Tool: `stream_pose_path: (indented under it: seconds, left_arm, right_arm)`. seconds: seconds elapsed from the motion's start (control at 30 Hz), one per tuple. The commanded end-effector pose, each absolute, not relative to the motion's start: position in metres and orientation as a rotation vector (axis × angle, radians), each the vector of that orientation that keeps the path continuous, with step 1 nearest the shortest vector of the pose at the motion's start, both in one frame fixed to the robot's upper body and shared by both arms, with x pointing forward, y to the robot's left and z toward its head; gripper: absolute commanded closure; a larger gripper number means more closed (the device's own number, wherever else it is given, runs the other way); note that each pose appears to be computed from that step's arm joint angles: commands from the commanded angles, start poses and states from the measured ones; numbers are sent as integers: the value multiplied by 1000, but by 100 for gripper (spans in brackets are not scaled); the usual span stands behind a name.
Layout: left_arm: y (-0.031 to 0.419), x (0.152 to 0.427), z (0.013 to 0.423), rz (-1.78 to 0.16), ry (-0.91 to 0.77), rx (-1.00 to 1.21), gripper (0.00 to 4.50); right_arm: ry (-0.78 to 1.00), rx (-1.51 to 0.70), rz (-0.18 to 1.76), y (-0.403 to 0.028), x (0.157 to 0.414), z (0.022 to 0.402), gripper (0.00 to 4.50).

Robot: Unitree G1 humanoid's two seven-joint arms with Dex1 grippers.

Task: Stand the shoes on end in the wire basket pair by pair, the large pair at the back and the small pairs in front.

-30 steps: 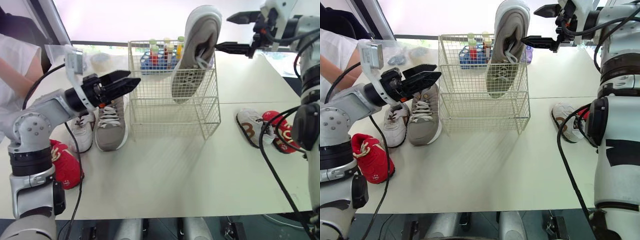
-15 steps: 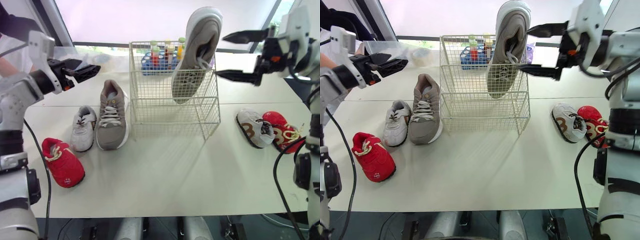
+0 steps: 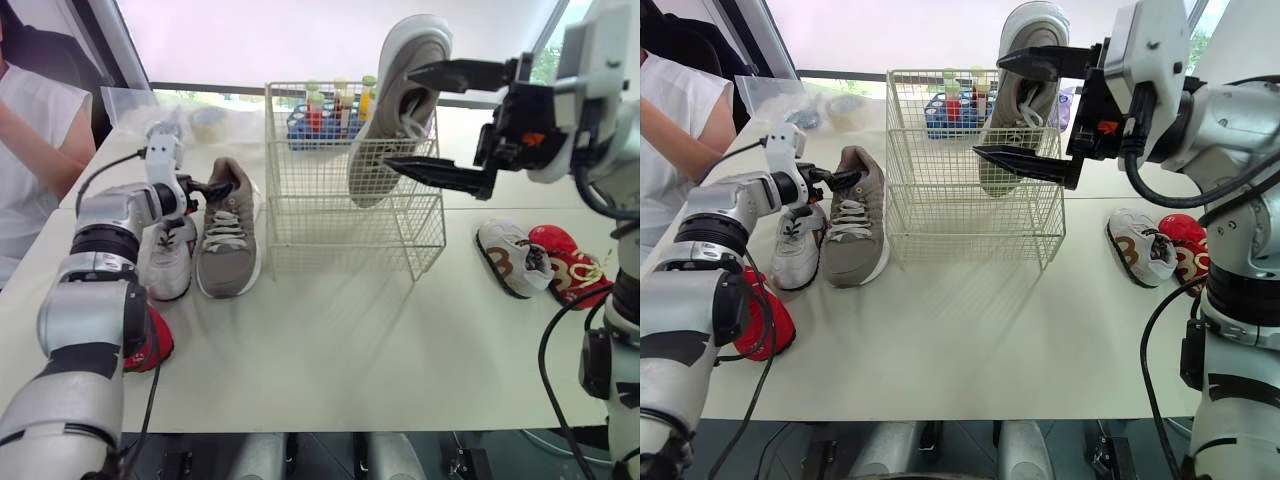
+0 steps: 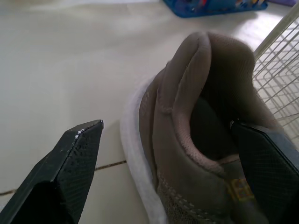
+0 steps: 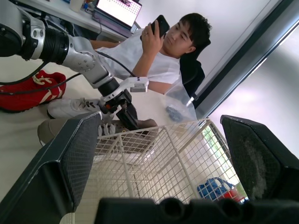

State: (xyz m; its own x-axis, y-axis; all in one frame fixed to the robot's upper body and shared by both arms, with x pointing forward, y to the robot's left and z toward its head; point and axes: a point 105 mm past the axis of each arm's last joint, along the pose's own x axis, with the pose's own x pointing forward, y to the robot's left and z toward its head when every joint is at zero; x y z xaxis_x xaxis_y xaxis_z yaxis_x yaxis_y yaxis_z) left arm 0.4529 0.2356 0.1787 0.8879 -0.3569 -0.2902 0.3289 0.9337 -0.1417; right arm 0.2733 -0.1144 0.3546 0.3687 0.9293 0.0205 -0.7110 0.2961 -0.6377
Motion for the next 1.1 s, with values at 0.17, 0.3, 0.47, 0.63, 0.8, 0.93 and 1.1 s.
stream_pose_path:
  seconds: [0.17,0.3,0.47,0.63,0.8,0.93,1.1]
  left_arm:
    - [243,460,182,-261,278,-71,131]
    - [244,464,197,-237,223,-106,337]
    - [241,469,233,-224,106,-156,447]
    - [248,470,291,-175,-91,-232,447]
    - [253,457,363,-142,-327,-270,447]
    - [253,432,424,-161,-552,-279,447]
    - [235,401,483,-181,-836,-259,447]
  right_arm:
    - [-469,-619,1091,-116,265,363,0]
    - [-465,-615,1079,-117,266,362,0]
    - [-461,-615,1071,-117,268,361,0]
    - [-460,-618,1074,-115,270,361,0]
    - [-463,-619,1076,-113,272,362,0]
    - [-468,-621,1075,-112,274,364,0]
    - [-477,-623,1073,-110,274,366,0]
